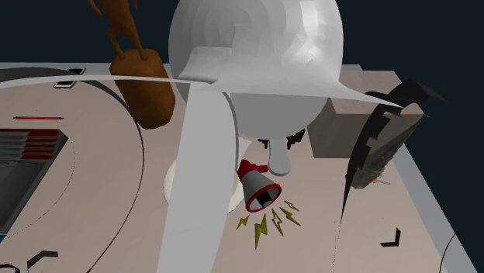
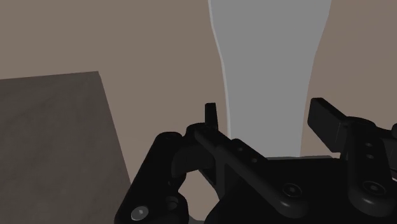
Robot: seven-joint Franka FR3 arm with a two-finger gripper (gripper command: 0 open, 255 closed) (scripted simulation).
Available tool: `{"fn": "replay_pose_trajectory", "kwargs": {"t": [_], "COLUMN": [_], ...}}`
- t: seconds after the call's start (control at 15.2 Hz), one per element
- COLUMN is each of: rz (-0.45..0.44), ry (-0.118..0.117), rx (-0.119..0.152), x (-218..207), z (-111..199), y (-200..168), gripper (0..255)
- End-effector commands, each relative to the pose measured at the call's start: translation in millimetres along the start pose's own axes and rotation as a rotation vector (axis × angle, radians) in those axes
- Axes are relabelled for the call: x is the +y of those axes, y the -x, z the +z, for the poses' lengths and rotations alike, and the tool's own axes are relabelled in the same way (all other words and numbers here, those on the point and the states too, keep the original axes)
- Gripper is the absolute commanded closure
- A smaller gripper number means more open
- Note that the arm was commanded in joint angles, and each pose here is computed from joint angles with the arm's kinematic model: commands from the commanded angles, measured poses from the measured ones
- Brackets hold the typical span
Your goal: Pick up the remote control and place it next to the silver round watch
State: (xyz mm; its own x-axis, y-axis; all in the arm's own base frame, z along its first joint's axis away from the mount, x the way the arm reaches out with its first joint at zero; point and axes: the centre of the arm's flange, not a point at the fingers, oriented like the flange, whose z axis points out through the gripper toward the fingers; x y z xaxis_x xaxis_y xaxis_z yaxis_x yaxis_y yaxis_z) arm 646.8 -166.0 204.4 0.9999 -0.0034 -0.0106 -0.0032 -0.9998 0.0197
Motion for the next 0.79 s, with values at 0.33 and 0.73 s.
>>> {"fn": "replay_pose_trajectory", "kwargs": {"t": [0.33, 0.73], "rz": [0.0, 0.0], "ry": [0.0, 0.0], "rx": [0.0, 0.0], "x": [-0.2, 0.2], "z": [0.1, -21.0], "y": [0.1, 0.1], "gripper": [255, 255]}}
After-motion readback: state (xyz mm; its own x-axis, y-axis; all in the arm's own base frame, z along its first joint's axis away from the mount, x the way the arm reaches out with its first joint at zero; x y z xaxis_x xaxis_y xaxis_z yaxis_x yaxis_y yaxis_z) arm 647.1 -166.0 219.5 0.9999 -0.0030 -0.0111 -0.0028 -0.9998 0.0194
